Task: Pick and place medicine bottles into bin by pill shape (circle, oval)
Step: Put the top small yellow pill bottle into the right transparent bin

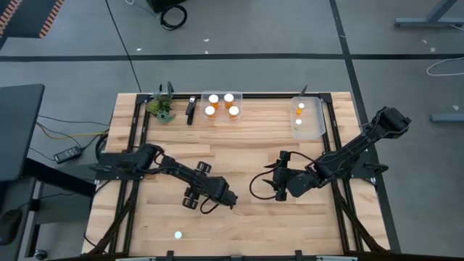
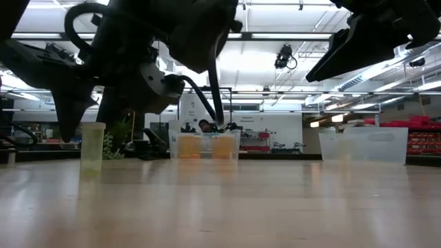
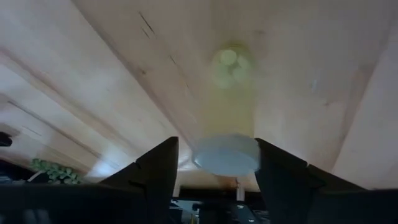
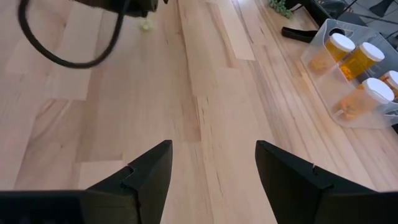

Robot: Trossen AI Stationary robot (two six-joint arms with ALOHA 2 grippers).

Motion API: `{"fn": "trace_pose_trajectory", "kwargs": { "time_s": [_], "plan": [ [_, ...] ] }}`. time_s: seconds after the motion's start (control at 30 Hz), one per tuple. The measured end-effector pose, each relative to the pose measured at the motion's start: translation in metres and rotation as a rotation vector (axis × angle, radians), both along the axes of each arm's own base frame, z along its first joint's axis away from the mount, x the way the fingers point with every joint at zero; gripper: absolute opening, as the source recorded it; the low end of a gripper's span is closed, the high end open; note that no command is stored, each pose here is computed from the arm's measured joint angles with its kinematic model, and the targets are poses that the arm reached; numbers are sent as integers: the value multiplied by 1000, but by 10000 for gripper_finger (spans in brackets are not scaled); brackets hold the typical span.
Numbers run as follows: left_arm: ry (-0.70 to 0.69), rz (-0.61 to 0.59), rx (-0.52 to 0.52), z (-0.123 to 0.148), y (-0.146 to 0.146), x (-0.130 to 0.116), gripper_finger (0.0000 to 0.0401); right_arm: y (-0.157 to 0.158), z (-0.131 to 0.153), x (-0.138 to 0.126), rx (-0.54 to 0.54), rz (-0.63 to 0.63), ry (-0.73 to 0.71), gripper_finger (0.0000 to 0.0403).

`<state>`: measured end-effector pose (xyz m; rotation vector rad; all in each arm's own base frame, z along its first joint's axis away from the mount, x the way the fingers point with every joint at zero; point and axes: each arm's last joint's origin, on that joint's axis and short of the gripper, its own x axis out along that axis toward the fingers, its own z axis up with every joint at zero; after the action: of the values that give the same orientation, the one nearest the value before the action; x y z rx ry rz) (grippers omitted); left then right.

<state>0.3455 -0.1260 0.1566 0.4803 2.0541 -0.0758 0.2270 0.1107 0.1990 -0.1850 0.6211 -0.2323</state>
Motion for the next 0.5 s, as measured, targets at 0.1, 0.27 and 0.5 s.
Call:
{"fn": "trace_pose_trajectory", "kwargs": {
  "time_s": [0.1,0.27,0.5],
  "plan": [
    [-37,-5,3,11,-4,-3,218,0,0,0,2,-1,-1,236],
    [-131,34,4,27,-4,-4,218,0,0,0,6,-4,-3,236],
    [-94,51,29,22,0,-13,206,0,0,0,6,-3,-2,236]
  ]
}}
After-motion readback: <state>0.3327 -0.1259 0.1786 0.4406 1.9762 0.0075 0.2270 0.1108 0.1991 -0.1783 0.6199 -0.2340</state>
